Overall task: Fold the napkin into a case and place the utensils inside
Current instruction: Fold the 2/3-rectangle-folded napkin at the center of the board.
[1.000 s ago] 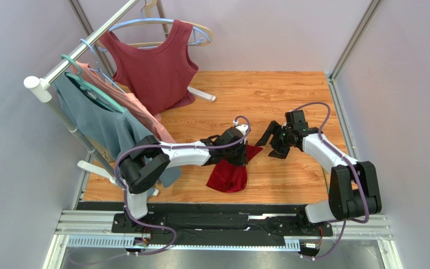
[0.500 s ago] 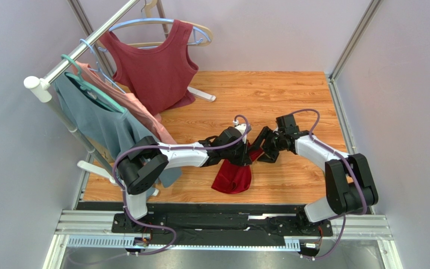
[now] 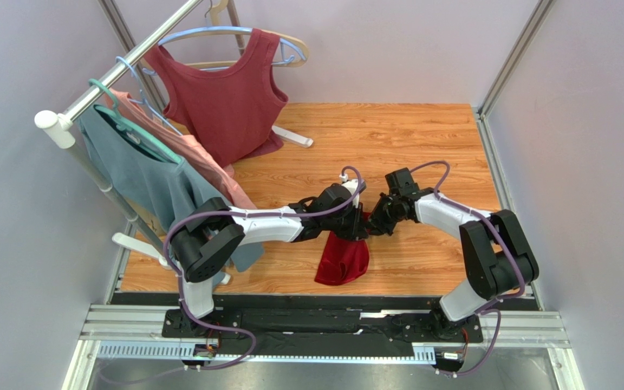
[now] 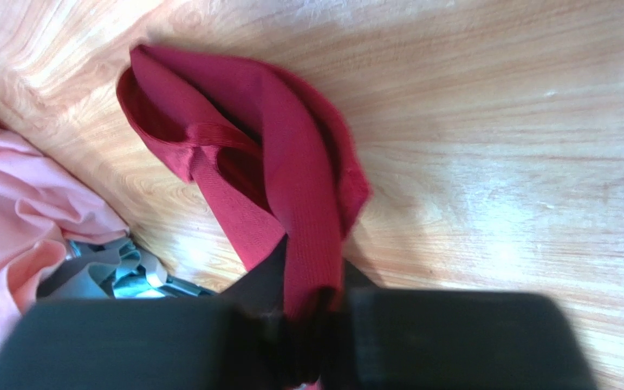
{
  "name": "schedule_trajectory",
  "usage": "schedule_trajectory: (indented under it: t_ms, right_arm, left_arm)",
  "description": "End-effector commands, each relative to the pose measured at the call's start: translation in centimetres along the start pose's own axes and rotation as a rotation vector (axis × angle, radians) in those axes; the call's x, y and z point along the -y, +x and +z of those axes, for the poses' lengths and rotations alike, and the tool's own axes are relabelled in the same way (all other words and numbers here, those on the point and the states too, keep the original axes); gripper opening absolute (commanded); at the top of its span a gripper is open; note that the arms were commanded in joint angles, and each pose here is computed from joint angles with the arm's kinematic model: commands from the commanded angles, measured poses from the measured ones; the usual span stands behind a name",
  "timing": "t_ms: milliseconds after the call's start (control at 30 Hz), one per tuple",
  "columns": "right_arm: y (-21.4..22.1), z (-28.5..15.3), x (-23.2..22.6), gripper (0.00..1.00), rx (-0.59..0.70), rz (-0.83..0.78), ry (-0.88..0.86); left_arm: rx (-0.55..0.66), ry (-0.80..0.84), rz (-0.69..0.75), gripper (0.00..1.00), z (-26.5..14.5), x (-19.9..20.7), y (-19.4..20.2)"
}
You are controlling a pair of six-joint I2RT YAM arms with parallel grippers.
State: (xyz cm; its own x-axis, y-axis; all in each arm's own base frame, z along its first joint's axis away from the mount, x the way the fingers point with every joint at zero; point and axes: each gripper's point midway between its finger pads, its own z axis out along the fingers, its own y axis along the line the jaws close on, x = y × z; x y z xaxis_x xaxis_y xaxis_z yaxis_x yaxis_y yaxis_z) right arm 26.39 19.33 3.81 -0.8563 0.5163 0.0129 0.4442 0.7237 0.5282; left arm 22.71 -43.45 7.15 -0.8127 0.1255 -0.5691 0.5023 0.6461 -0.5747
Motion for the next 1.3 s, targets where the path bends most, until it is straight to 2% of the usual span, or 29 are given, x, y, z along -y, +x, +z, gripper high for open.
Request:
schedule_trajectory:
  t_ms: [0,100,267,367,500,567,667,767,833,867,933,1067,1100,1133,1233,1267]
  right_arm:
    - [-1.6,0.3,0.4,0.04,0.062,-0.026,0.072]
    - [-1.8,0.3,1.1,0.00,0.060,-0.055,0.131]
    - [-2.9,-0.7,2.2,0.00,0.081,-0.163,0.247]
    - [-3.6,-1.2,2.5,0.00,0.108,-0.222,0.286]
    - [-4.6,-1.7,2.8,0.00,0.122,-0.282,0.360]
    - [-5.4,-1.7,3.3,0.00,0.143,-0.316,0.415]
    - [-6.2,-1.8,3.3,0.00,0.156,-0.354,0.479]
    - [-7.1,-2.2,3.7,0.00,0.175,-0.380,0.559]
    - [-7.5,-2.7,3.2,0.00,0.187,-0.395,0.603]
    - [-7.3,-2.3,3.5,0.00,0.174,-0.406,0.634]
    - [-7.5,-2.7,3.3,0.00,0.173,-0.396,0.675]
    - [-6.8,-2.2,2.9,0.00,0.138,-0.371,0.679]
    - [-6.8,-2.3,2.9,0.00,0.139,-0.363,0.684]
    - [-6.8,-2.4,2.7,0.00,0.149,-0.334,0.684]
    - [-6.7,-2.7,2.0,0.00,0.165,-0.290,0.665]
    - [-6.6,-2.6,1.8,0.00,0.161,-0.277,0.657]
  left_arm:
    - [0.077,0.121,0.020,0.21,-1.4,3.5,-3.0]
    - [0.078,0.124,0.035,0.30,-2.3,3.7,-2.8]
    - [0.120,0.062,0.050,0.34,-4.8,2.9,-3.2]
    - [0.139,0.021,0.037,0.29,-5.7,1.8,-3.5]
    - [0.087,-0.102,-0.009,0.12,-4.7,-1.0,-3.1]
    - [0.059,-0.166,-0.022,0.07,-3.6,-2.4,-2.8]
    - [0.058,-0.192,-0.014,0.04,-1.6,-3.4,-2.9]
    - [0.051,-0.123,-0.002,0.04,-0.5,-2.1,-3.2]
    - [0.103,-0.018,0.028,0.13,-0.7,0.1,-4.3]
    - [0.116,0.004,0.046,0.26,-0.9,0.6,-4.4]
    - [0.154,0.073,0.085,0.37,-1.5,1.9,-4.7]
    - [0.207,0.155,0.127,0.73,-2.3,3.1,-4.2]
    - [0.207,0.159,0.137,0.77,-2.2,3.4,-4.2]
    - [0.198,0.144,0.147,0.89,-1.8,3.7,-3.7]
    - [0.200,0.068,0.191,0.91,-1.2,4.5,-3.5]
    - [0.204,0.045,0.204,0.99,-1.0,4.5,-3.5]
